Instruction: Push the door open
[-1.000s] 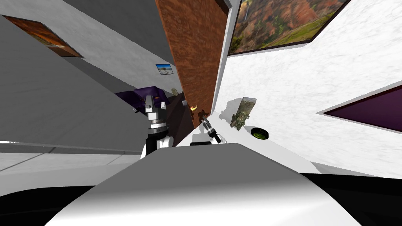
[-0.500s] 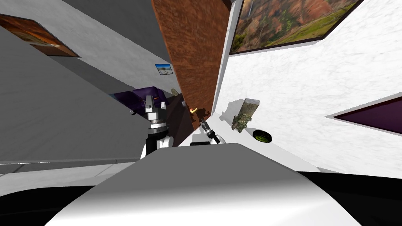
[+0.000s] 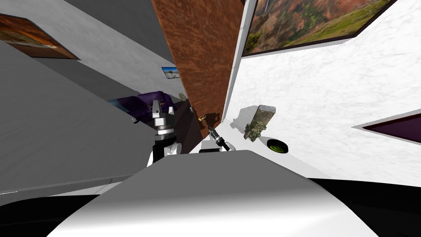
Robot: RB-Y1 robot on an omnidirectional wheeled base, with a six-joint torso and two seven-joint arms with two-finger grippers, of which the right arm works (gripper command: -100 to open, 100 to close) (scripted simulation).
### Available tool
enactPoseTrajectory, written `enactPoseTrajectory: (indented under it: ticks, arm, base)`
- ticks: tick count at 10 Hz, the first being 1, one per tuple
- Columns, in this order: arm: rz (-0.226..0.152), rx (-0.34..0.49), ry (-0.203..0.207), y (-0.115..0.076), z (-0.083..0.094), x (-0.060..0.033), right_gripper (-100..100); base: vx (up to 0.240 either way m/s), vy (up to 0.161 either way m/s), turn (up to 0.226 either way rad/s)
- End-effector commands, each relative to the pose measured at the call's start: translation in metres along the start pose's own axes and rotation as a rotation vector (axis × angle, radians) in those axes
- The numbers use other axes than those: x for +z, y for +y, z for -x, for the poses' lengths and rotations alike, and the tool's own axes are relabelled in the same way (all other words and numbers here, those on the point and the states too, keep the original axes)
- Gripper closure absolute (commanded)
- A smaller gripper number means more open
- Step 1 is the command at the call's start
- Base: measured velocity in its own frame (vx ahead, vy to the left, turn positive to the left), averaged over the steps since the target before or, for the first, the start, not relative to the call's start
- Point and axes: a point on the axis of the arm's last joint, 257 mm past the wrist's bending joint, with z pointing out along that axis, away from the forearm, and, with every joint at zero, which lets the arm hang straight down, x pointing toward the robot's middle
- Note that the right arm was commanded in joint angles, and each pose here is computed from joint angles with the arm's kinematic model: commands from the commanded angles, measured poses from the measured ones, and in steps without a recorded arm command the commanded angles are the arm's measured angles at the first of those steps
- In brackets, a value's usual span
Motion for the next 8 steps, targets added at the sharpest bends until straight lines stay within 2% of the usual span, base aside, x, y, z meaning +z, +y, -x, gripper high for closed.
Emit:
enactPoseTrajectory:
  ticks: [1, 8]
  arm:
    - [-0.024, -0.001, 0.021, -0.011, -0.007, -0.0021, -100]
    - [-0.09, -0.011, 0.077, -0.041, -0.021, -0.0101, -100]
  base:
    - [0.152, -0.028, 0.006]
    - [0.127, -0.01, 0.005]
